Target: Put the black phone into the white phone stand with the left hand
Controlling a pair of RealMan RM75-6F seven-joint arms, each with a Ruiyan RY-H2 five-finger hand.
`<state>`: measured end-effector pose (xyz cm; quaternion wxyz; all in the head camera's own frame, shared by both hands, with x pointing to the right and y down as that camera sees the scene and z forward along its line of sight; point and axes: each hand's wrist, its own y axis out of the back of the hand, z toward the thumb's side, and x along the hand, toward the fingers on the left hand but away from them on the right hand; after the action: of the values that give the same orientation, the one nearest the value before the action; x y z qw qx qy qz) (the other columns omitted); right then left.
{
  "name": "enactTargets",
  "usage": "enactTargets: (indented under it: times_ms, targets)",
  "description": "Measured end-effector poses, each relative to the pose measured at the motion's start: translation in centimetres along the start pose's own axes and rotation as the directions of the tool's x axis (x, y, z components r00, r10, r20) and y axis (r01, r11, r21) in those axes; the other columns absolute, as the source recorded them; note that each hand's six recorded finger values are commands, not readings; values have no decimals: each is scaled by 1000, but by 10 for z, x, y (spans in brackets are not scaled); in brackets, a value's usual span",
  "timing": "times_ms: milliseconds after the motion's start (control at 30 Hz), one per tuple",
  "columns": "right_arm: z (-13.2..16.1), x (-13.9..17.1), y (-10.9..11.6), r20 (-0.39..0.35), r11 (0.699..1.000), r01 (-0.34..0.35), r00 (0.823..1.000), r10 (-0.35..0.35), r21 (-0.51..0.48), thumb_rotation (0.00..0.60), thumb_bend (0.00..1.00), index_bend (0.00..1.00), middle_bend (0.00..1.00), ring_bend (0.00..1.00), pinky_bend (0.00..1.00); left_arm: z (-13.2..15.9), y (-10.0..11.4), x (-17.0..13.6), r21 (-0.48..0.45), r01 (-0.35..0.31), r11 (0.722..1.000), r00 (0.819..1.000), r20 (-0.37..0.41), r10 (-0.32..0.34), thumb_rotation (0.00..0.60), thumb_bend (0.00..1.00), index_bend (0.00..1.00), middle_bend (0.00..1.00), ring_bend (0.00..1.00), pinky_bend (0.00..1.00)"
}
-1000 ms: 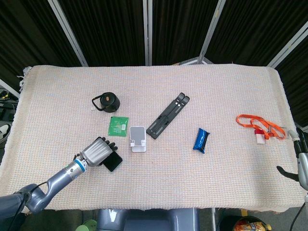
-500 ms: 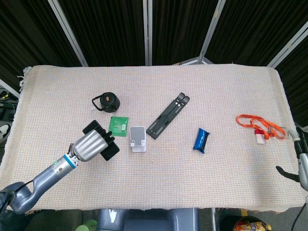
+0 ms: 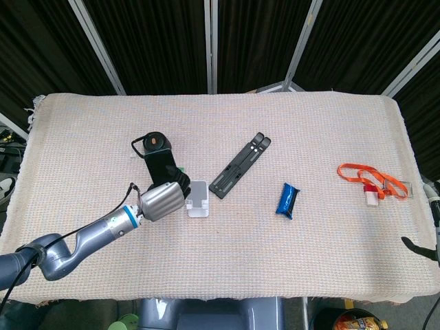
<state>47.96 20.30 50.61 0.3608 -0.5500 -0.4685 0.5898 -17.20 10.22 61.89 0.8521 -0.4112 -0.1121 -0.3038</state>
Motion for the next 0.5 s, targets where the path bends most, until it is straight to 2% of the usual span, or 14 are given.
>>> enactTargets:
  times_ms: [233, 500]
  targets:
    - [-5, -1, 2, 13, 1000, 2, 1000, -2, -7, 600, 0, 0, 0, 0, 0, 14, 21, 31, 105, -52, 993, 997, 60, 46, 600, 29, 550, 317, 441, 421]
    - [-8, -1, 2, 20, 1000, 1, 1000, -1, -10, 600, 0, 0, 0, 0, 0, 31, 25, 47, 204, -121, 972, 990, 96, 103, 600, 29, 527, 301, 423, 411]
